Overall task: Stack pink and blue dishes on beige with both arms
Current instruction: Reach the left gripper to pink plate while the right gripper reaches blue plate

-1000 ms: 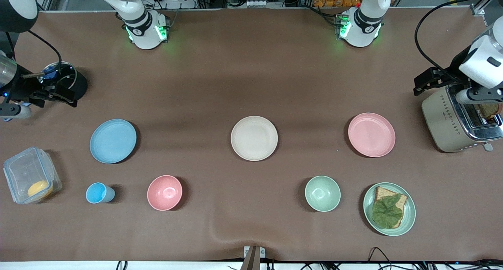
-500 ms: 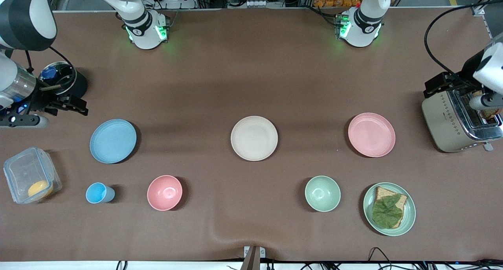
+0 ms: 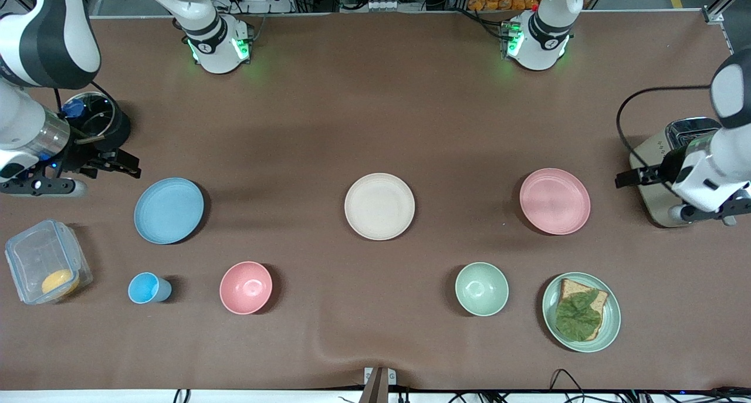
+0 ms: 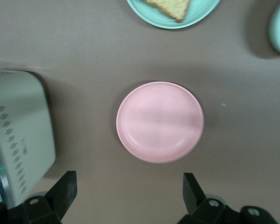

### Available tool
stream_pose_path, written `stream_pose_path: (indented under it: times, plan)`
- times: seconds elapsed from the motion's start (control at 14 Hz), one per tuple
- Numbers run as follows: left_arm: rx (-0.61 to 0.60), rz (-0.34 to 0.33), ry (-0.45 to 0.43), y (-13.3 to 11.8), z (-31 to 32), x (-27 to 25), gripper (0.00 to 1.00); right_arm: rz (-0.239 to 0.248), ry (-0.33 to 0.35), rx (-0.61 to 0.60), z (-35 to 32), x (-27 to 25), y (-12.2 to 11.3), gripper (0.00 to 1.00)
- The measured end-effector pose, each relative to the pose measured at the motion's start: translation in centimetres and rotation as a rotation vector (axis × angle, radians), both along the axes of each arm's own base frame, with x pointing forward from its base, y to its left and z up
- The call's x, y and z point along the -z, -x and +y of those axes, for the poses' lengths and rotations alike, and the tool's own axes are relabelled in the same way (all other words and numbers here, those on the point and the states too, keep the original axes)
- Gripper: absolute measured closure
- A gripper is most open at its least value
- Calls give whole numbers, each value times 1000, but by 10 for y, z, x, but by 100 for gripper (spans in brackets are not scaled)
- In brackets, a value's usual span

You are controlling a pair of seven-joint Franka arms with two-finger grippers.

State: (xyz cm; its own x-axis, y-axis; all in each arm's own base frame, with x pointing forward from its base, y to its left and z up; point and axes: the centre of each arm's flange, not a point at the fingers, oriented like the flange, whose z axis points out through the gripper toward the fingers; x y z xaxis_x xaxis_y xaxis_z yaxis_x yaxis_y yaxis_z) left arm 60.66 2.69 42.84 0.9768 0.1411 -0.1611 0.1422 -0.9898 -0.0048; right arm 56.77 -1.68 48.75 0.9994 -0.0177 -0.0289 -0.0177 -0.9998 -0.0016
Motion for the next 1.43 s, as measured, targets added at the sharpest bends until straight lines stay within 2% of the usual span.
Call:
stream_pose_path:
  times: [0.21,0.36,0.57,1.07,1.21,1.36,1.43]
  plan:
    - [-64,-45,5,11,39,87,0,2,0,7,-4,6,1,0]
    - [-86,-55,8,23,54,122,0,2,0,8,-4,6,1,0]
    - [-90,-43,14,35,54,156,0,4,0,8,-5,7,1,0]
    - [-107,-50,28,43,58,219,0,12,0,11,-6,12,2,0]
    - [-106,-43,31,46,57,226,5,20,-1,16,-9,17,1,0]
    - [-119,-38,41,48,56,229,23,39,-2,32,-18,28,0,0]
    - [-125,-35,46,48,56,230,23,48,-3,52,-30,40,-2,0]
